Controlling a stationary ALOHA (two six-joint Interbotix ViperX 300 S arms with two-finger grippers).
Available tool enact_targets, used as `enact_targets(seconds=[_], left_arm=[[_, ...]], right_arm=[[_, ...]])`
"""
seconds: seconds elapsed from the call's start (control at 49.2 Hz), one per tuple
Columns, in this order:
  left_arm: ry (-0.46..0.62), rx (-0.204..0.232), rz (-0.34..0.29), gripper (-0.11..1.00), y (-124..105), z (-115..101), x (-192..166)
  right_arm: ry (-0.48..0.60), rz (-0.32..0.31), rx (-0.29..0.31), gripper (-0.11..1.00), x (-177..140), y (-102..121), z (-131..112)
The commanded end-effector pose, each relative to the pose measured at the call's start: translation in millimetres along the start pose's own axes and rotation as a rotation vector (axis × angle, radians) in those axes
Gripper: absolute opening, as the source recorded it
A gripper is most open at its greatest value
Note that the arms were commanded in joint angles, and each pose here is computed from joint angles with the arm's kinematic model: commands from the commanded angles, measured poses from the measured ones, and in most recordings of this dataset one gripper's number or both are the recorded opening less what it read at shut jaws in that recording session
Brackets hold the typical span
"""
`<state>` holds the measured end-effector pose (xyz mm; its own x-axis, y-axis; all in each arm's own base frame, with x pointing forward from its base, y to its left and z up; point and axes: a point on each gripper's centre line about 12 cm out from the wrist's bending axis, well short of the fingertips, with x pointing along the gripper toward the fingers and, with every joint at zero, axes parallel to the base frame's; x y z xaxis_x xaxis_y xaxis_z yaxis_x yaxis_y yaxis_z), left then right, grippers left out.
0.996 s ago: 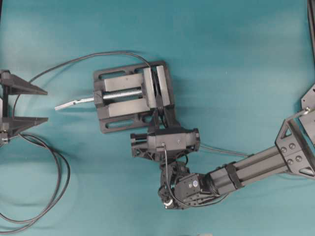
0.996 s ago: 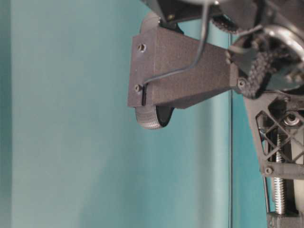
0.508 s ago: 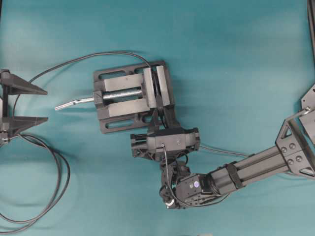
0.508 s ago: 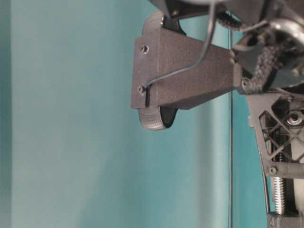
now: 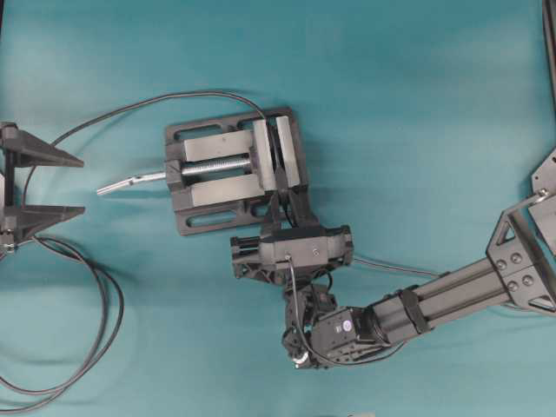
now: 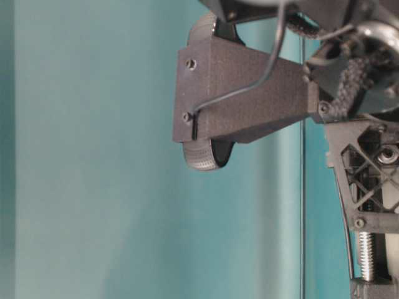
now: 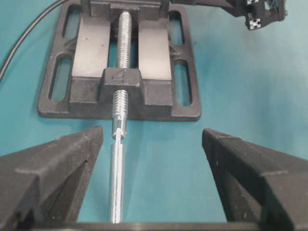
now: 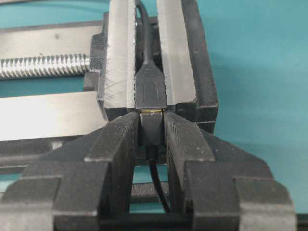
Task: Insert the USB cable into the fixed female connector.
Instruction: 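Push the USB plug down into the blue port with the right gripper, then open the right gripper and release the inserted cable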
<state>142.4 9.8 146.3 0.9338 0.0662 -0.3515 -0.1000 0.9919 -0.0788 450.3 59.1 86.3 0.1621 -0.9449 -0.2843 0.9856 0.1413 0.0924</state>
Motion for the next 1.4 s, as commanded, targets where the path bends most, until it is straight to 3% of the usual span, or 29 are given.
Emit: enact_targets(seconds=[0.0,0.975,1.158,1.382], left_arm=[[-0.011,0.005,0.002,1.00,0.0,4.5,0.6],[-0.011,0.005,0.002,1.00,0.0,4.5,0.6],[-0.012,0.005,0.002,1.00,0.0,5.1,0.7],[-0.012,0.003,0.002,1.00,0.1,4.6,0.6]], right_arm=[[-0.022,-0.163,0.058,0.20,78.0,-7.8,28.0],[0.013,-0.096,0.053,0.20,46.7,-2.0,21.3],[0.021,-0.089,0.053,0.38,41.2,-1.5,19.2],[0.043,-0.067,0.057,0.39,23.7,-0.7,19.1]])
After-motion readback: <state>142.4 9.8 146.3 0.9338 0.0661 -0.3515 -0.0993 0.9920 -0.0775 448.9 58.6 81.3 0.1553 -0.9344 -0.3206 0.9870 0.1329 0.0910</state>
